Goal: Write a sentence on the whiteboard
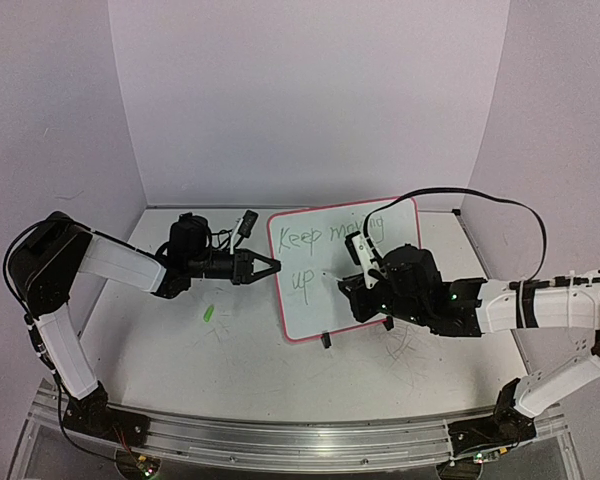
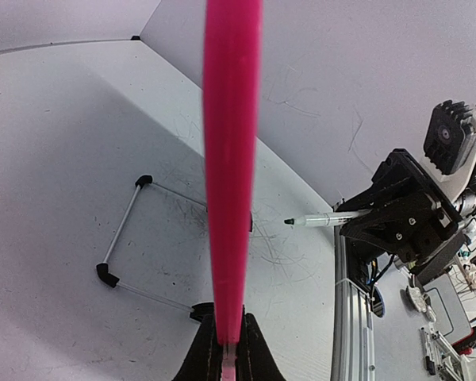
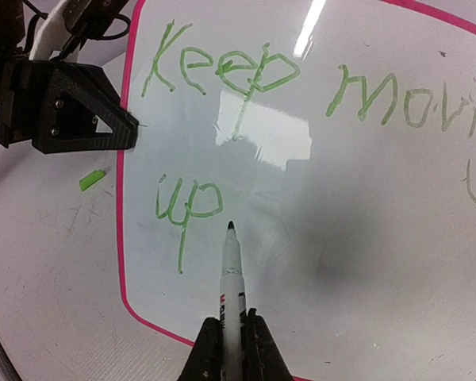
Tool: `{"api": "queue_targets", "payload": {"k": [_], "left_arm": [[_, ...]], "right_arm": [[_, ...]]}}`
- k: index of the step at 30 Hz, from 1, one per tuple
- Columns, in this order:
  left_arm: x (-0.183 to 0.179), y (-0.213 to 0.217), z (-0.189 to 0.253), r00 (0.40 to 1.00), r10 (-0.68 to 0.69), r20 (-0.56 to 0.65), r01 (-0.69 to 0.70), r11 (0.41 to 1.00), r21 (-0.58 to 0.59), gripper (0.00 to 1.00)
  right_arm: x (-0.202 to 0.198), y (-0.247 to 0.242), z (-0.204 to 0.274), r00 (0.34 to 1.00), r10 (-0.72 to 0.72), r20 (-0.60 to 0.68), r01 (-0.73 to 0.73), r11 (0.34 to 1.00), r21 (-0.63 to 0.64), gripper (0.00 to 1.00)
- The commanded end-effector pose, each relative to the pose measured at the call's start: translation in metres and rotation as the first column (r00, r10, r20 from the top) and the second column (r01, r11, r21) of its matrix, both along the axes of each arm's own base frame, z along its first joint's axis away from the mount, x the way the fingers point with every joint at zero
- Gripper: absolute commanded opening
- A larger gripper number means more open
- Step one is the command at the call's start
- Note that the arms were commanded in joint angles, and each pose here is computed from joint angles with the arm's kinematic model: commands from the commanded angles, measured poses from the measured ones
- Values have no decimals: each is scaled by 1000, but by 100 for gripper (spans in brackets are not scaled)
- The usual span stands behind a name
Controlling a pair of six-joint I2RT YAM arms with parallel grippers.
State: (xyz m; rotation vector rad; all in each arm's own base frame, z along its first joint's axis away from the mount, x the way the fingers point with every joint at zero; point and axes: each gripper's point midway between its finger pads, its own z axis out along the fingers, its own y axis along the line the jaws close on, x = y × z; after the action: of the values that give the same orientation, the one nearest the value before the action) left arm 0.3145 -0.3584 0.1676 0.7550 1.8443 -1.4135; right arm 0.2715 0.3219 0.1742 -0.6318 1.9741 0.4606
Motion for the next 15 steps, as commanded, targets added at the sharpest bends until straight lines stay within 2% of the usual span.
{"api": "queue_targets", "payload": {"k": [1, 15], "left_arm": [[8, 0, 18, 997, 20, 75, -20, 1000, -7, 0], [9, 0, 17, 997, 18, 76, -18, 1000, -3, 0]], "right_arm": [[8, 6, 18, 999, -11, 41, 10, 1000, 18, 0], [13, -5, 19, 996, -53, 68, 56, 998, -32, 0]]}}
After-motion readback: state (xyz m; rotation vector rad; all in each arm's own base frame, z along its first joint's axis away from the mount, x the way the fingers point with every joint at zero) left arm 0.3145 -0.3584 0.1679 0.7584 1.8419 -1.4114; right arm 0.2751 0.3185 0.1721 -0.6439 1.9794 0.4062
